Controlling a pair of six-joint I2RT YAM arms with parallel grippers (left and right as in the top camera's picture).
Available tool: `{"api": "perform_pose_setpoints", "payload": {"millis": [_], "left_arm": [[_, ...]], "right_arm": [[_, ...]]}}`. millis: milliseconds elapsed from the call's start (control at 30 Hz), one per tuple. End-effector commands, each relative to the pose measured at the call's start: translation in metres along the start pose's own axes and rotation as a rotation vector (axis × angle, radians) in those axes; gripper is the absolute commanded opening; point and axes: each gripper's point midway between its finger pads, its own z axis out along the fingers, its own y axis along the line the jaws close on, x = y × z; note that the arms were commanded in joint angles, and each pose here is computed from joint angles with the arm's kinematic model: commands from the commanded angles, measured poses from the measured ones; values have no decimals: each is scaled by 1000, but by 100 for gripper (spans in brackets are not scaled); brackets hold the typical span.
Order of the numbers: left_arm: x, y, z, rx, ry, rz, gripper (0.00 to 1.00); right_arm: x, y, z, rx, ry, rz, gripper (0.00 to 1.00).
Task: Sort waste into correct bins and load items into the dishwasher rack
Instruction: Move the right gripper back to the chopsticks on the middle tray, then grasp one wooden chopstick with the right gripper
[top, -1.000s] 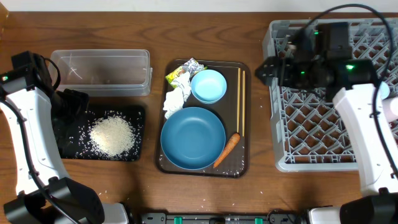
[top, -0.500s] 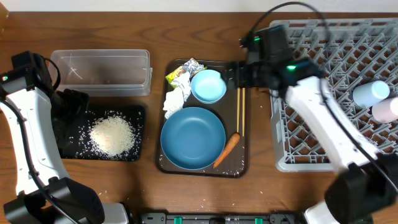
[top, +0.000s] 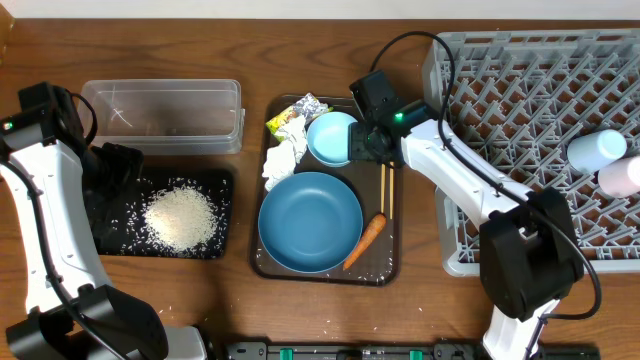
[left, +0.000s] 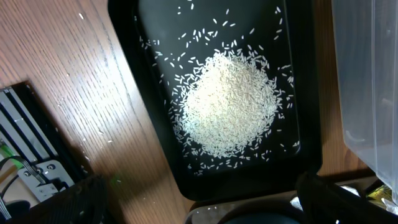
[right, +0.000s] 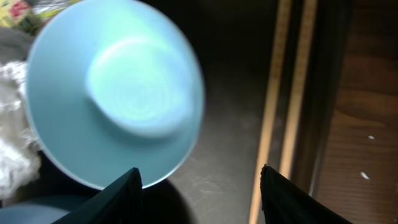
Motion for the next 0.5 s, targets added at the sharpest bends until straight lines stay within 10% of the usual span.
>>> {"api": "perform_pose_setpoints", "payload": {"millis": [0,467], "left_arm": [[-3,0,0,-7,-2,-12,99],[-3,0,0,-7,-2,-12,99]], "right_arm": [[6,-9,10,58,16,53,56],[24,-25,46,141,87,97,50]]}}
